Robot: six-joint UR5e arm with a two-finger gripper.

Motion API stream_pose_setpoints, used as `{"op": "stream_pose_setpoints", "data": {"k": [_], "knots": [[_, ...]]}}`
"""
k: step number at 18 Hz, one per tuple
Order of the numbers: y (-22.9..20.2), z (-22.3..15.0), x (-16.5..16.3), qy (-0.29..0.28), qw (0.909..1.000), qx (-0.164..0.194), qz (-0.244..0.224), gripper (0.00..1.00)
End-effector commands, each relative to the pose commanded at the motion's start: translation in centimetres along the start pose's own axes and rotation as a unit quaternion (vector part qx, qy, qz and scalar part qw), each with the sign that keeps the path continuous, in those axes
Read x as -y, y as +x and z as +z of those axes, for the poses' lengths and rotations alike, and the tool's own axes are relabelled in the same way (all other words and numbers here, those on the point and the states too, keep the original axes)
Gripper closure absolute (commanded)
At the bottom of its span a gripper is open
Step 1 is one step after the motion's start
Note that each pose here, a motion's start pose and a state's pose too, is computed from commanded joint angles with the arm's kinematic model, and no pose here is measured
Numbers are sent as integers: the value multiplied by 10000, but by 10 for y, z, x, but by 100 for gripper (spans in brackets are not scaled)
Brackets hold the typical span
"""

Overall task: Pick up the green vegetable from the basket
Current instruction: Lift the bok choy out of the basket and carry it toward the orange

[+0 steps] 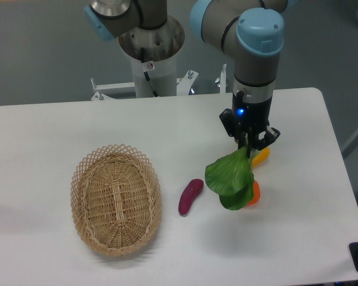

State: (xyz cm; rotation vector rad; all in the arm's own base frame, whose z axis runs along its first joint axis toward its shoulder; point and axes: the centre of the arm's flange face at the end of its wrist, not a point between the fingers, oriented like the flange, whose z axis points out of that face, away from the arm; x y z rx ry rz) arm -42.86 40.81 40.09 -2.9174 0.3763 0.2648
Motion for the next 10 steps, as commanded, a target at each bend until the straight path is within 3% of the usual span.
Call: {"op": "stream_pose_setpoints", "data": {"k": [10], "knots": [[-3,-4,0,18,10000,43,-2,72]]}}
